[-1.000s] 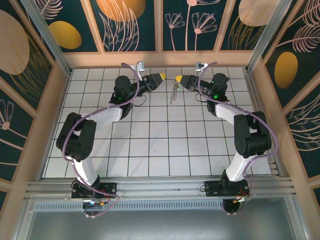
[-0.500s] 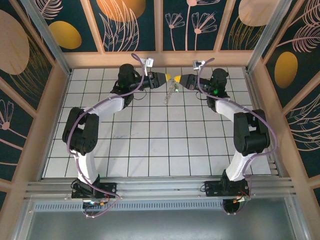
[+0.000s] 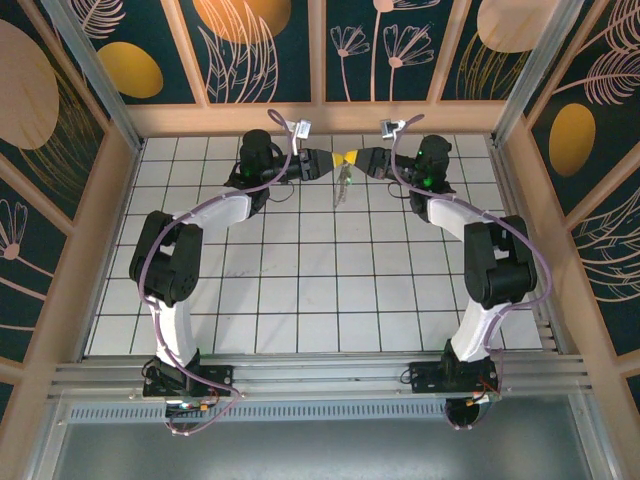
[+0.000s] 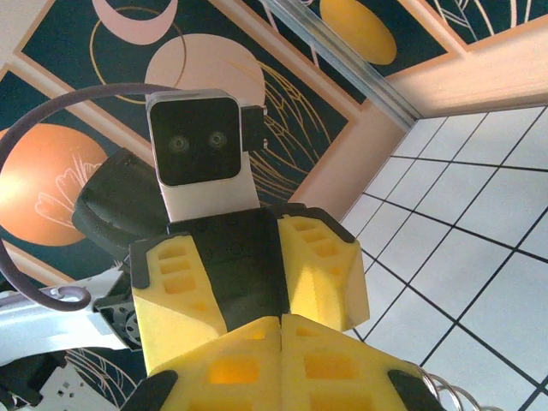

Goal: Put the keys on the keyring

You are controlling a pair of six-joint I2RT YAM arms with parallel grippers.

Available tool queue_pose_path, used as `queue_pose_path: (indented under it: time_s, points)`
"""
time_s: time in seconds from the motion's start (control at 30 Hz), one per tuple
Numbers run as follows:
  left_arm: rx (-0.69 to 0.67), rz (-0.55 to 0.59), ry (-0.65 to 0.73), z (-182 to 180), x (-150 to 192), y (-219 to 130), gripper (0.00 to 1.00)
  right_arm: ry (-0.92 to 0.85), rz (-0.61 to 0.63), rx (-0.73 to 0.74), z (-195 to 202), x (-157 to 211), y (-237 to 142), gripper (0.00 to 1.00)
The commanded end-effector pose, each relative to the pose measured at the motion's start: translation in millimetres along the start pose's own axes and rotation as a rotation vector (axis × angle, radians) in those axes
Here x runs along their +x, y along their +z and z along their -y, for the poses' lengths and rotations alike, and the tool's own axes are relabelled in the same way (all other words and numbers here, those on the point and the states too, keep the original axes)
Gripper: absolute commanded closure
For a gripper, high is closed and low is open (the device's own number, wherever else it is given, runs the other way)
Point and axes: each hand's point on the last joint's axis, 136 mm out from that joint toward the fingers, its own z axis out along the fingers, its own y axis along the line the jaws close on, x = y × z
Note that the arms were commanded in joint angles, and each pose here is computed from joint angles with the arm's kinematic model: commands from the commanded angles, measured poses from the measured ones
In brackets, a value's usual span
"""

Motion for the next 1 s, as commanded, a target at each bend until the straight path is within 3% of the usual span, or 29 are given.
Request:
queue_pose_path:
  time_s: [0.0, 0.2, 0.43, 0.63, 0.97]
  points:
    - [0.049, 0.003, 0.029, 9, -4, 5, 0.57, -0.054, 0.000, -0.044, -14, -8, 6, 1.00]
    - [0.058, -0.001, 0.031, 11, -1, 7, 0.65, -0.048, 0.001, -0.040, -10, -8, 7, 1.00]
    - [0.074, 0.000, 0.030, 14, 0, 9, 0.81, -0.043, 0.003, -0.036, -8, -8, 8, 1.00]
    - [0.086, 0.000, 0.035, 18, 4, 7, 0.80, -0.040, 0.010, -0.026, -5, -10, 8, 1.00]
    - [0.086, 0.010, 0.037, 19, 4, 6, 0.98, -0.032, 0.010, -0.025, -4, -9, 9, 1.00]
